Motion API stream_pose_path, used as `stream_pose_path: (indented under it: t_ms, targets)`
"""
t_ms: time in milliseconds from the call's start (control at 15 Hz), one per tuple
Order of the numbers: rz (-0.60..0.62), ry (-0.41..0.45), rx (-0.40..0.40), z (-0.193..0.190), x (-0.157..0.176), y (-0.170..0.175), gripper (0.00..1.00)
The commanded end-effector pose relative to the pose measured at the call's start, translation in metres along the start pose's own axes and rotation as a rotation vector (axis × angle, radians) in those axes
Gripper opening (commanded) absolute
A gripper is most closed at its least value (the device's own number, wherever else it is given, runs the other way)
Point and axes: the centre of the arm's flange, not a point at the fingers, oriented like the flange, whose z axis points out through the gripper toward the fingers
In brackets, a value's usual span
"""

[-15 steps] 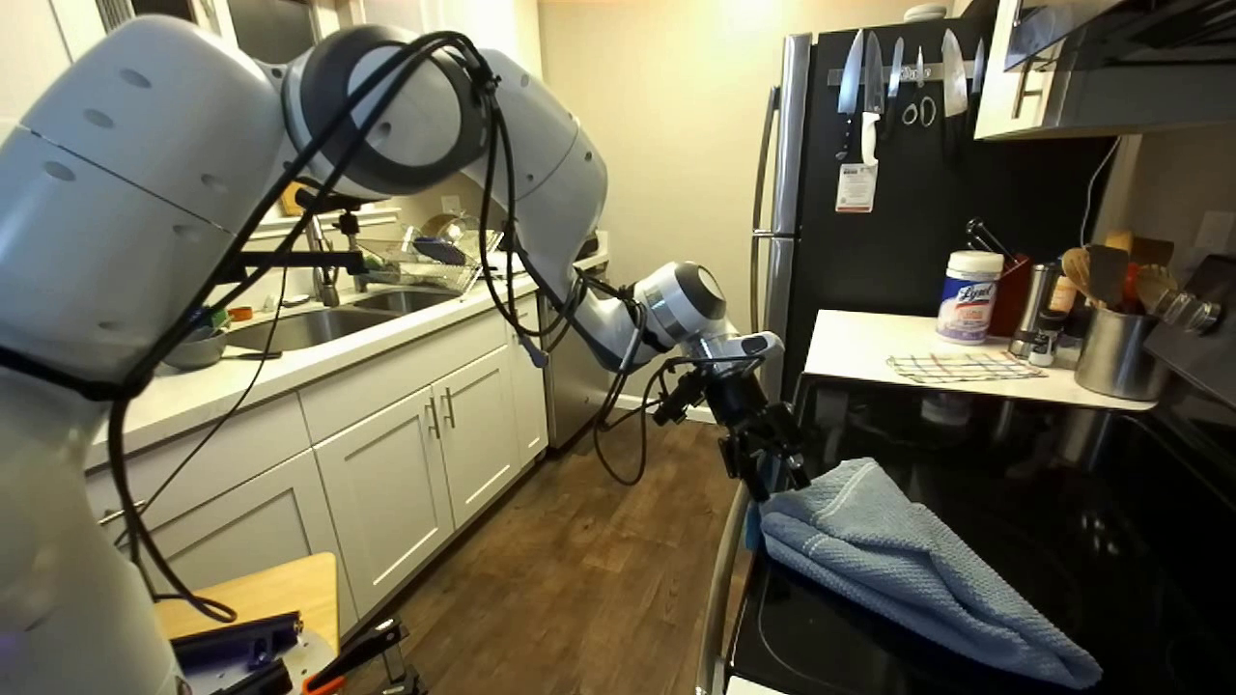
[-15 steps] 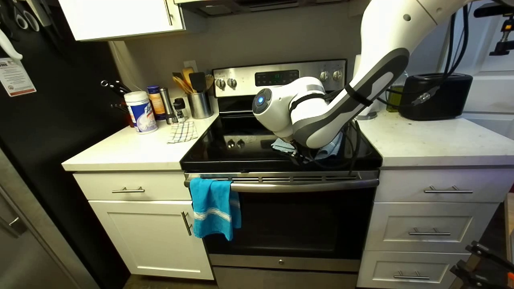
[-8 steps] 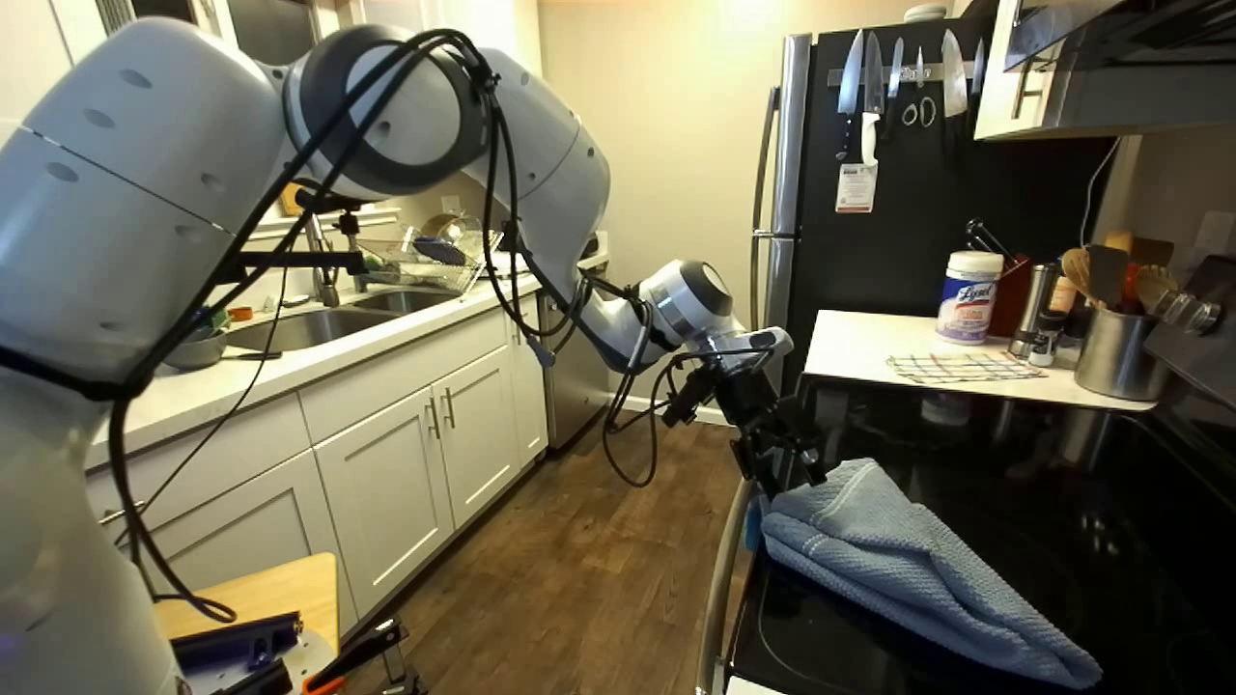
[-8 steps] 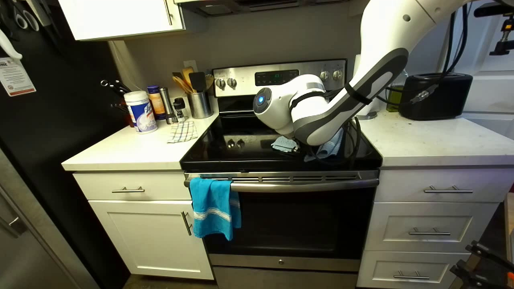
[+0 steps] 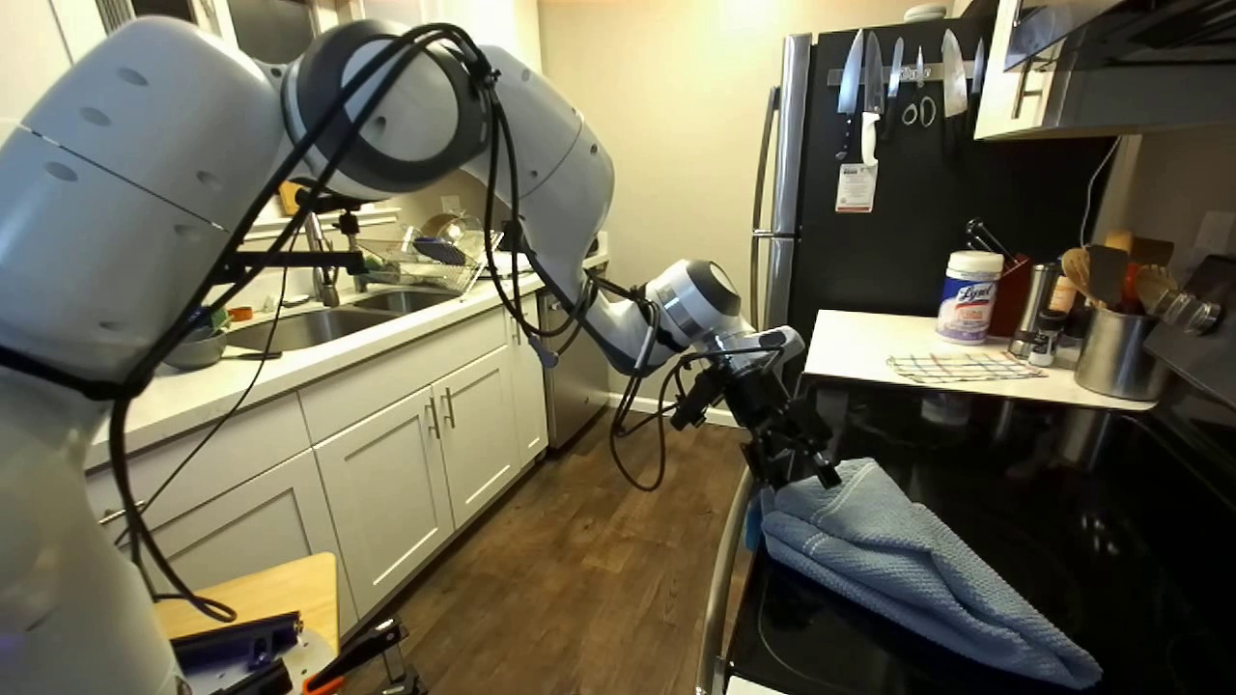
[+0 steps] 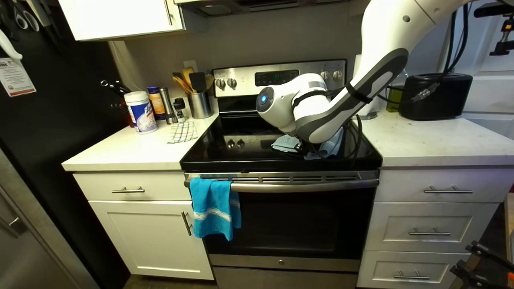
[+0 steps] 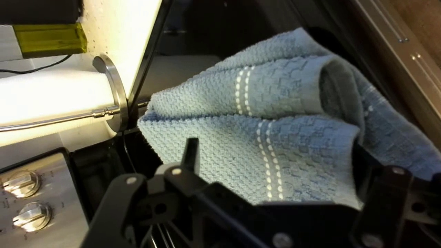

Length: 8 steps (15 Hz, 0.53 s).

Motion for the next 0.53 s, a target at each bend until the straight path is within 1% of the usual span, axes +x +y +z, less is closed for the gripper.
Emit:
stream_pose_path:
  t_ms: [0, 200, 467]
  targets:
    - [-0.015, 0.012, -0.029, -0.002, -0.007, 0.012, 1.0]
    - [0.006, 0.031, -0.061, -0.007, -0.008, 0.027, 1.0]
    - [0.084, 0.089, -0.133, -0.032, -0.01, 0.079, 1.0]
